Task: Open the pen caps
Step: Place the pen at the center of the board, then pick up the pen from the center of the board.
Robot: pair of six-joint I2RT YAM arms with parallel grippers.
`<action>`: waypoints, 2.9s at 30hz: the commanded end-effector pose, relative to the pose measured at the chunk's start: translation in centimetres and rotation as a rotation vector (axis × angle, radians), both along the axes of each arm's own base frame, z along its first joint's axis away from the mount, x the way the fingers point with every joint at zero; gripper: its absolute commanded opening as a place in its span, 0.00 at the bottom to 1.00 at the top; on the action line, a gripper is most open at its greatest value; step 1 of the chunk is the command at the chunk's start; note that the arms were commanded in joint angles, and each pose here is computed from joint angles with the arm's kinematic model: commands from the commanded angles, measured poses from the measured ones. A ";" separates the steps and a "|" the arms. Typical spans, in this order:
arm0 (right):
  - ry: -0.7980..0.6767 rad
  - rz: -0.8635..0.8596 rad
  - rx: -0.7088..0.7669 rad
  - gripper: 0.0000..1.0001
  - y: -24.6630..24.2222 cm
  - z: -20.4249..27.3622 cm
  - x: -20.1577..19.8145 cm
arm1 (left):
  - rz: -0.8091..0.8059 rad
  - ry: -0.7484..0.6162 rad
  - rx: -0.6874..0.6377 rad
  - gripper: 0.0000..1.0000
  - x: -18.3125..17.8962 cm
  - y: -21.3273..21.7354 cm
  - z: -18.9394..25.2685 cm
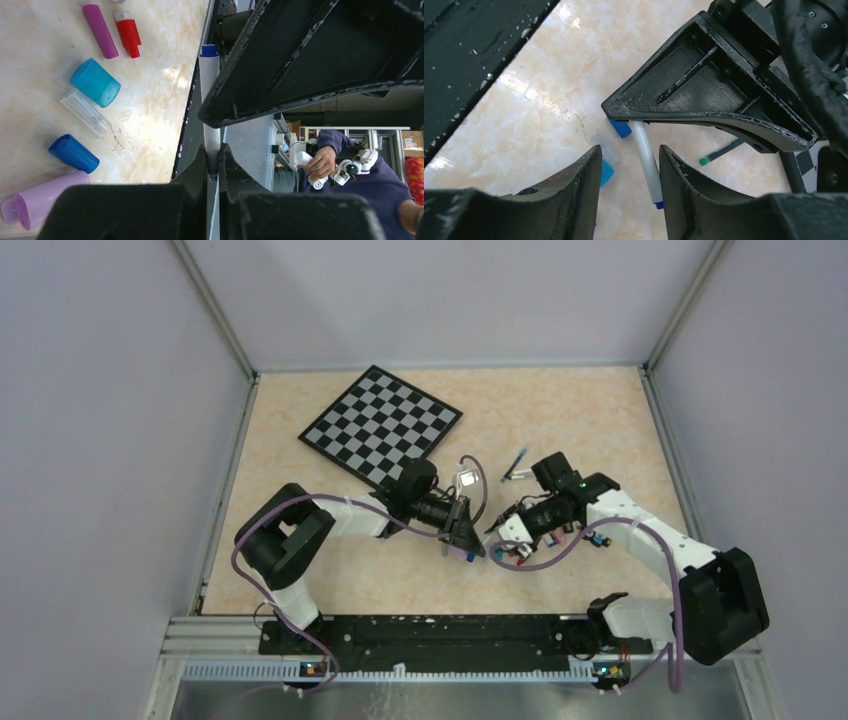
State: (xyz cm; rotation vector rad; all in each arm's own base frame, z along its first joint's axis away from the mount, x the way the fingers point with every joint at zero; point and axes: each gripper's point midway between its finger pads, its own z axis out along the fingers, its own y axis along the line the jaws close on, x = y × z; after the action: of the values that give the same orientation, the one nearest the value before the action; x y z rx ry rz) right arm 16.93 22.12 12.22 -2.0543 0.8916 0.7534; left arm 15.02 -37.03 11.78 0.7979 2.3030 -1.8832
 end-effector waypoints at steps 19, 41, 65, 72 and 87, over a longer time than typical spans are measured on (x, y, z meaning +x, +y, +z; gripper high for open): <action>-0.029 0.053 -0.036 0.00 0.7 -1.7 -1.3 | 0.012 -0.092 -0.080 0.31 0.3 -0.7 2.5; 0.659 -0.975 -0.011 0.00 4.5 -1.2 13.5 | 0.809 -0.726 -0.044 0.99 3.2 13.8 8.0; 0.883 -1.144 -0.235 0.26 7.1 -8.6 18.7 | 0.923 -0.684 0.027 0.99 3.2 16.4 5.7; 0.903 -1.076 -0.192 0.30 7.6 -6.4 17.4 | 0.912 -0.684 0.014 0.99 3.3 16.0 5.8; 0.695 -0.933 0.049 0.38 -1.2 2.2 16.3 | 0.894 -0.620 -0.011 0.99 3.4 14.8 5.0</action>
State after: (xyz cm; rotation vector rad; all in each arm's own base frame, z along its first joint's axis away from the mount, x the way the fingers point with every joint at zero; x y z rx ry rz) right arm 33.02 24.40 12.69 -1.0940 2.0822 0.8405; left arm 18.18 -21.82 15.82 0.2306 1.8278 -1.0016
